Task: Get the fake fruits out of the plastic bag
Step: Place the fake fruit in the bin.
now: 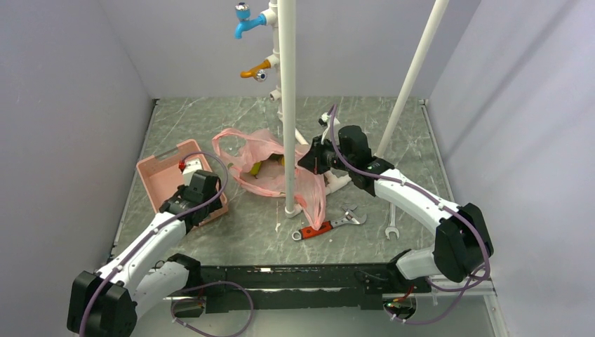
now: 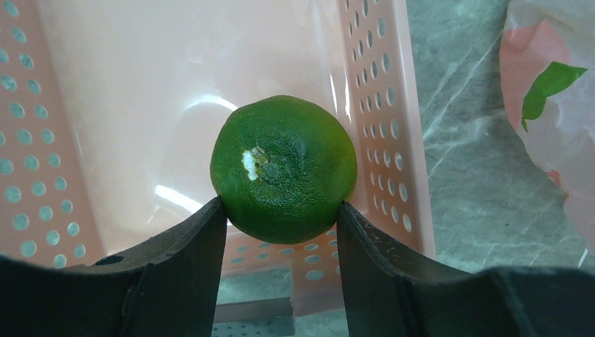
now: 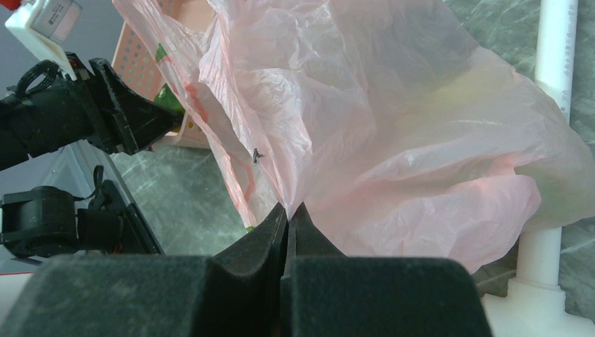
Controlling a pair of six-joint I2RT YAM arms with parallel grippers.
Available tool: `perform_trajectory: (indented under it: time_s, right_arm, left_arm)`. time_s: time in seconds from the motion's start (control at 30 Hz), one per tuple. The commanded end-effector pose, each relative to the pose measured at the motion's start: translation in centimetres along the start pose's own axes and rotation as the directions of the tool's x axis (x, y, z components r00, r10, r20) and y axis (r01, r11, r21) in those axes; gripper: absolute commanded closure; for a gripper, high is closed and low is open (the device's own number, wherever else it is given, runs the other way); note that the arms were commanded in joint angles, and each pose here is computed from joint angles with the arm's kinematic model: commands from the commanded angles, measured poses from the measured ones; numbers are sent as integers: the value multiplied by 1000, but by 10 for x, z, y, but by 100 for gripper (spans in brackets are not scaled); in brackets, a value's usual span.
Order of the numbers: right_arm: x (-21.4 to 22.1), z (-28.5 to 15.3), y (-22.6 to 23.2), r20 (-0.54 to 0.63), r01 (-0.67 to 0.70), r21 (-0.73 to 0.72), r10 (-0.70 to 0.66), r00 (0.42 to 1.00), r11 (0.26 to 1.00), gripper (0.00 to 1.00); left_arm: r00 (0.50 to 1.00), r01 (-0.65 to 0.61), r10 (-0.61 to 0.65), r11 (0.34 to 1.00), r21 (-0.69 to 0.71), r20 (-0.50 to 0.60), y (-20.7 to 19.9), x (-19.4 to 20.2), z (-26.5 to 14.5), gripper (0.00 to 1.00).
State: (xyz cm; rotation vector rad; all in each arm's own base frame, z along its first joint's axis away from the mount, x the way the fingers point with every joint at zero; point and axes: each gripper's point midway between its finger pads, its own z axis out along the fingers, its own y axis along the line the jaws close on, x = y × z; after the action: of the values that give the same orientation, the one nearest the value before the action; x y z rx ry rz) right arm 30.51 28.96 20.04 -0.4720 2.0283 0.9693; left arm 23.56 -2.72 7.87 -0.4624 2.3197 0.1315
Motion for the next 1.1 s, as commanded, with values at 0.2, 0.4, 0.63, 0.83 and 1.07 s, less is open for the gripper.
perform_trajectory:
  time_s: [0.2,0.4,0.63,0.83,1.07]
  right_arm:
    - [-21,-5,15,75,15,-57,-11,997,998,100]
    - [-21,-5,15,74,13,-62,-9,997,998,100]
    - [-22,-5,17,76,13,-68,-8,997,998,100]
    - [-18,0,15,66,4,-75,1,998,997,100]
    - [-16,4,17,58,-10,-95,16,998,995,100]
  left_arm:
    - [998,60,-60,998,14,3,-2,-3,-5,32]
    - [997,69,-69,998,11,33,5,-18,-26,21]
    - [980,109,-154,947,302,129,-16,-45,-85,17]
    - [968,97,-207,828,552,141,-42,-59,-138,16]
    - [994,34,-100,702,711,52,-86,-54,-157,19]
